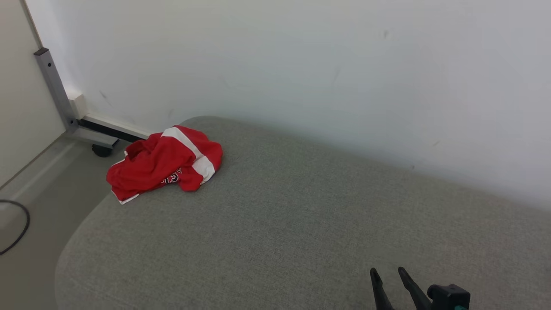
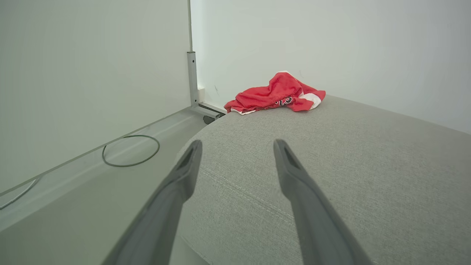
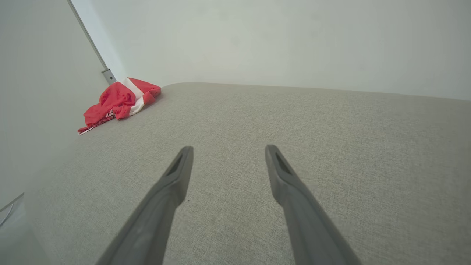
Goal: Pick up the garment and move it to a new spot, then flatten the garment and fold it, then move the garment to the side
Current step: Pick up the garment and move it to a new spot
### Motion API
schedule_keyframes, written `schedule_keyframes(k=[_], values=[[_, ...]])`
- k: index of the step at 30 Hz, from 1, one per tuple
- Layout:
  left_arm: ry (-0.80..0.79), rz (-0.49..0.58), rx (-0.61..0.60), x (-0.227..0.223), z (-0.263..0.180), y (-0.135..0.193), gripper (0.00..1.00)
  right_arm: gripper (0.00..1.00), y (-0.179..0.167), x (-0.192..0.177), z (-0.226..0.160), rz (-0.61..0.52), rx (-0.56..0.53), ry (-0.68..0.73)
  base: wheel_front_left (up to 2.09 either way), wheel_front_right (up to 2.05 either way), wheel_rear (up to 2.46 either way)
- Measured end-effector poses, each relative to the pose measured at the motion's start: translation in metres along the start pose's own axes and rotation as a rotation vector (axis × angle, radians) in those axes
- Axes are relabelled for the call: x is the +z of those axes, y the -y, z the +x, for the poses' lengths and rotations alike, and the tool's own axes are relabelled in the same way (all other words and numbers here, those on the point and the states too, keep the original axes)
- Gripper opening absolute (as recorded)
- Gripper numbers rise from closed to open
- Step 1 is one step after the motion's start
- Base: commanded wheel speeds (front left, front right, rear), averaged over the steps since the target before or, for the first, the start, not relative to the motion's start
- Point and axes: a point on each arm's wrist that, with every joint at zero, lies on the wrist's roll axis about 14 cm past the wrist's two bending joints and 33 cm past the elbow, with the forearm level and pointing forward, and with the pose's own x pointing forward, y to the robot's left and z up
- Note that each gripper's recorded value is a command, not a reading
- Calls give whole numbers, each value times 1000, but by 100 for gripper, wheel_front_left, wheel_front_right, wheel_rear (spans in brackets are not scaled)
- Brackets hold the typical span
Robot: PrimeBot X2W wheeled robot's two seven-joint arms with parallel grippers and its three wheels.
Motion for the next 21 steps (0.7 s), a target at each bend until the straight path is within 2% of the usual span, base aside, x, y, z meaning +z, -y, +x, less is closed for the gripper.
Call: schedule_keyframes(k=[6,21], values=[[-18,12,62,-3,-9,-13,100,100,-16,-8,16,11,58,-29,0,0,0],[-31,15,117,-6,-15,-18,100,100,-23,-14,27,7,87,-50,0,0,0]])
